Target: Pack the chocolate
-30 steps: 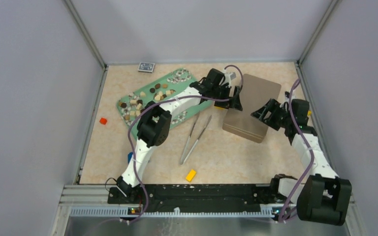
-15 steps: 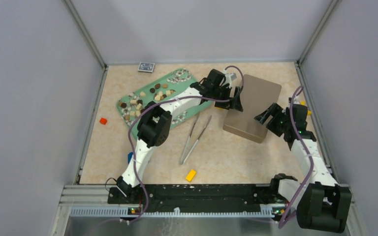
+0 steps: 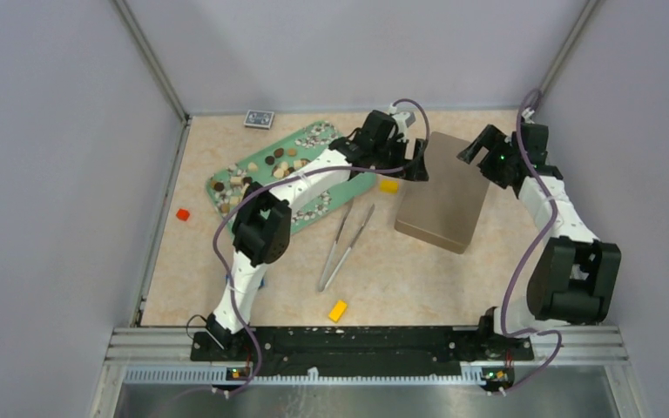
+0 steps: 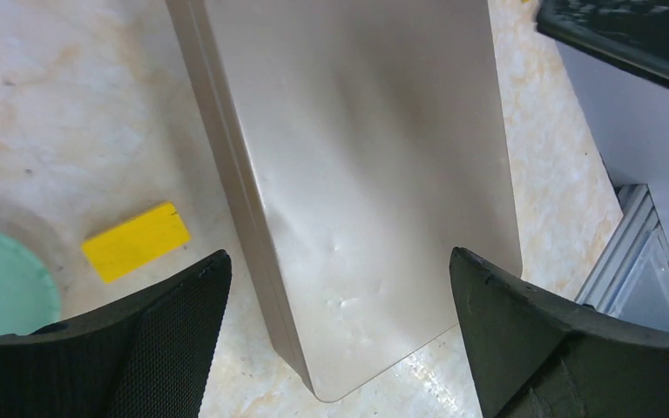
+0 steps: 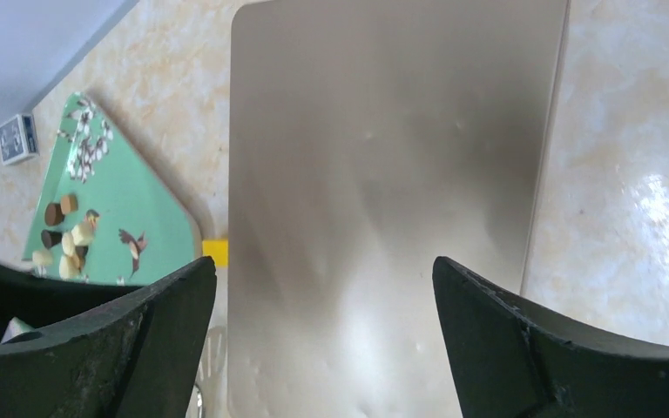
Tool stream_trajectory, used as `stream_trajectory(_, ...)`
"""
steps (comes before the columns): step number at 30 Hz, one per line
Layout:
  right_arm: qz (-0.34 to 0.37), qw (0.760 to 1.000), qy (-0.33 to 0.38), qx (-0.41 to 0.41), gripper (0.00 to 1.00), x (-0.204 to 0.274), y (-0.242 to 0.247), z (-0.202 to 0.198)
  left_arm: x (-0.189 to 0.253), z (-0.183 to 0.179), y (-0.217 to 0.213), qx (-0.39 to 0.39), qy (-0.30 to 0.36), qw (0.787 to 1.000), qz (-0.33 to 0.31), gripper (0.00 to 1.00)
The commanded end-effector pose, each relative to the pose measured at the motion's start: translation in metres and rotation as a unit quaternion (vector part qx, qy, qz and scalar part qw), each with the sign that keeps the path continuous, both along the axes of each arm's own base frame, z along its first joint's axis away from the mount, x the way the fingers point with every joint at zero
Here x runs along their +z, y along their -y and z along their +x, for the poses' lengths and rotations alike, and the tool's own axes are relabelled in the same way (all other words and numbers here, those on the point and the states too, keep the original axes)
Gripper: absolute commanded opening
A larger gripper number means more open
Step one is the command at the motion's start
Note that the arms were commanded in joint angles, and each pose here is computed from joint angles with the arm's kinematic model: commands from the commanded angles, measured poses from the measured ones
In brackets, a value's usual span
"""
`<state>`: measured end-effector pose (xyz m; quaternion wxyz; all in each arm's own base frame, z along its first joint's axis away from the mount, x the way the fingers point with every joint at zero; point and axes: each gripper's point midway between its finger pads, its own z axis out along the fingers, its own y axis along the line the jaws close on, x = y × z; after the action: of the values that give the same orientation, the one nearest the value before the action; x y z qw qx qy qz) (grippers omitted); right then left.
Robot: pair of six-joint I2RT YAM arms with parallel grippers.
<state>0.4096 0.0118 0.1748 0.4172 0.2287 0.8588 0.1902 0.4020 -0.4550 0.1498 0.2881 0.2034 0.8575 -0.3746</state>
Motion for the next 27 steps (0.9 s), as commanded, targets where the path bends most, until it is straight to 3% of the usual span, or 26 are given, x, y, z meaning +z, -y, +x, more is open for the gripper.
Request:
stream_trajectory(1, 0.017, 0.999, 0.027, 0.008, 0.92, 0.022, -0.006, 0.034, 0.046, 0.018, -0.024, 0.034, 0.047, 0.998, -0.006, 0.99)
stream_trajectory(8, 0.017, 0.999, 0.039, 0.031, 0.92, 0.026, -0.037, 0.078, 0.084, 0.012, -0.076, 0.08, 0.07, 0.994, -0.007, 0.99)
stream_trajectory(14, 0.027, 0.999, 0.03, 0.018, 0.92, 0.007, -0.041, 0.122, 0.098, -0.027, -0.133, 0.116, 0.076, 0.99, 0.005, 0.99)
stream_trajectory(22, 0.008, 1.0, -0.021, -0.014, 0.92, -0.056, -0.026, 0.158, 0.088, -0.083, -0.184, 0.152, 0.06, 0.986, 0.017, 0.99)
stream_trajectory(27, 0.009, 1.0, 0.028, -0.009, 0.92, -0.01, -0.028, 0.161, 0.083, -0.107, -0.201, 0.164, 0.051, 0.985, 0.014, 0.99)
